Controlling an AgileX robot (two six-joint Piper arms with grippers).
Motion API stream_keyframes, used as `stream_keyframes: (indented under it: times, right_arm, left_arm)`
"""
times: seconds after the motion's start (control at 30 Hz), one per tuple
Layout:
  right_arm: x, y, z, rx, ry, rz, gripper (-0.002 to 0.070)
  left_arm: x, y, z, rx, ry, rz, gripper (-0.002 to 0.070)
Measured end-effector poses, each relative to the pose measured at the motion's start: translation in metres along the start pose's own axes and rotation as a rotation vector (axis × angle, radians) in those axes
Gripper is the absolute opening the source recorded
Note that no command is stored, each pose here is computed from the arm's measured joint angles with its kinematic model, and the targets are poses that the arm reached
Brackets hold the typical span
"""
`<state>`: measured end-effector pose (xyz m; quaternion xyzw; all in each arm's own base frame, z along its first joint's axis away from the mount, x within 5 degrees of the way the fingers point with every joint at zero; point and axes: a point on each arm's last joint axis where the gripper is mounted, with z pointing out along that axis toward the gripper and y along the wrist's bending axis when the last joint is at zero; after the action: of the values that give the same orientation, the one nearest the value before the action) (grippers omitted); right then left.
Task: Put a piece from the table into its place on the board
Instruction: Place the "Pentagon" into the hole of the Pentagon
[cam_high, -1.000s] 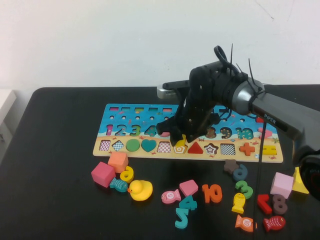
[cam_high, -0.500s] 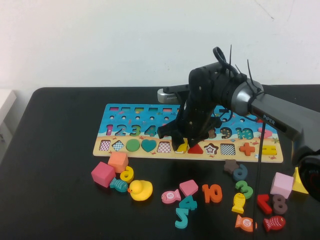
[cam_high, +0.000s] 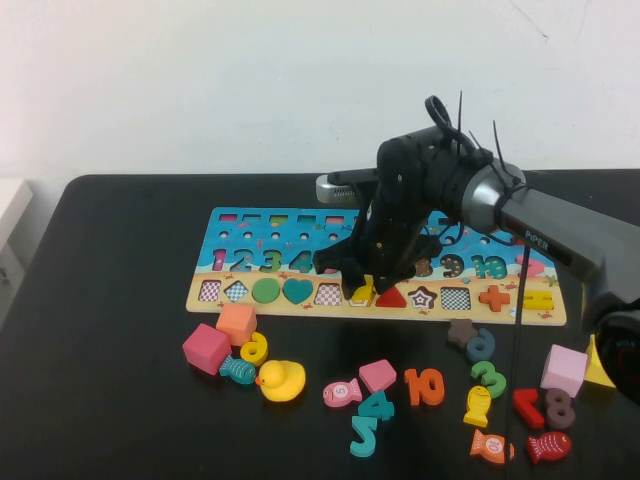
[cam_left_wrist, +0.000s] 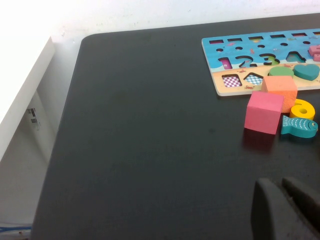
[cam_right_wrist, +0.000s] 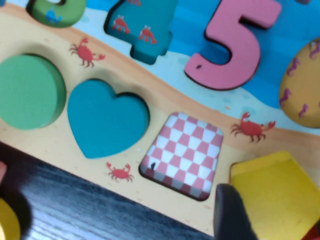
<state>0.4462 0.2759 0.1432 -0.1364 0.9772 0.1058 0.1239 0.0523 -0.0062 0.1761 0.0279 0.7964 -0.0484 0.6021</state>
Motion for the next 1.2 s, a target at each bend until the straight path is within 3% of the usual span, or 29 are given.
stream_keyframes:
  times: [1.2]
  right_arm:
    - [0.0064,-0.0046,0.0011,0.052,0.075,0.040,0.0371]
  left_arm:
    - [0.0000,0.0000,0.0000,0.000,0.000,0.002,-0.0001]
